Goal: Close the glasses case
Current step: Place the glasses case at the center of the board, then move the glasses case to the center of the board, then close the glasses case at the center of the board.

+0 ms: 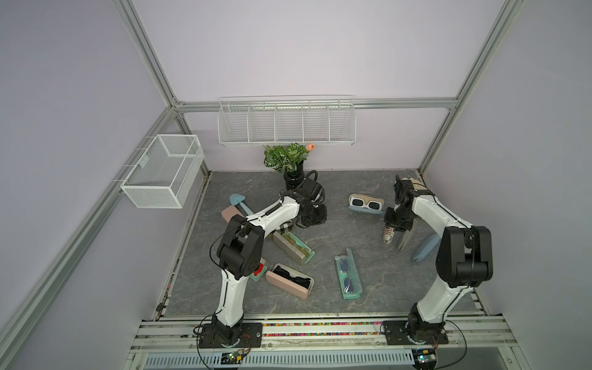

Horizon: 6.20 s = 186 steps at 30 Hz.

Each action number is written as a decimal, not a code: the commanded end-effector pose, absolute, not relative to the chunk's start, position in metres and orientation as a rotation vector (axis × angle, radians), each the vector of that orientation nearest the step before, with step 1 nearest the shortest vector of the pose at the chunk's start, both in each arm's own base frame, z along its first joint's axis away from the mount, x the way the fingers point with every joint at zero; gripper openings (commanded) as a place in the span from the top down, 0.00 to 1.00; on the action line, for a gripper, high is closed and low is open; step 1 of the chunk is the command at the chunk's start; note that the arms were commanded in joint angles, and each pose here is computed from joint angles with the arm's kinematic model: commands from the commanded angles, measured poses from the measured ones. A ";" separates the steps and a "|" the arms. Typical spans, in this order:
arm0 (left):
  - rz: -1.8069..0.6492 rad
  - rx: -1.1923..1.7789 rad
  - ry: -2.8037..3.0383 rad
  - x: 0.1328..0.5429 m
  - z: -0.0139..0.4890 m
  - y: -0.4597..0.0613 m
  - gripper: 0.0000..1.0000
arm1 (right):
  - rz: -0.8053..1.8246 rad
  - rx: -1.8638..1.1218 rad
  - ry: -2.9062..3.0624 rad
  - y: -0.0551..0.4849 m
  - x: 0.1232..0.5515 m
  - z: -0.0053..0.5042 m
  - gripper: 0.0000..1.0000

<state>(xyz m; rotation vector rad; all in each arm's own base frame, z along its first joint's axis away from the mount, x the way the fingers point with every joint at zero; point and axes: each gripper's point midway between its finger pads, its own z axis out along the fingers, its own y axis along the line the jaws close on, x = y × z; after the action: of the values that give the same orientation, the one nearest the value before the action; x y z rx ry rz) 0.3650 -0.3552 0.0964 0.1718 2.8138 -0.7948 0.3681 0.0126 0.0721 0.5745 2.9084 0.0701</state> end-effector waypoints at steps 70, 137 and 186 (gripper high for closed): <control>-0.761 0.123 2.777 0.366 0.117 -0.334 1.00 | 0.312 -0.397 3.058 0.203 0.188 0.078 0.39; -0.790 0.090 2.832 0.370 0.086 -0.326 1.00 | 0.220 -0.141 3.056 0.182 0.351 0.096 0.67; -0.819 0.198 2.947 0.338 0.030 -0.384 1.00 | 0.561 -0.073 2.970 0.181 0.321 0.095 0.91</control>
<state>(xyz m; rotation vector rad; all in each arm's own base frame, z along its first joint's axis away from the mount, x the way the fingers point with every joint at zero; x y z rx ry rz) 0.3343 -0.3745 0.0336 0.2016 2.9521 -0.8002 0.3224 0.1784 0.1029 -0.0901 2.9521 0.5314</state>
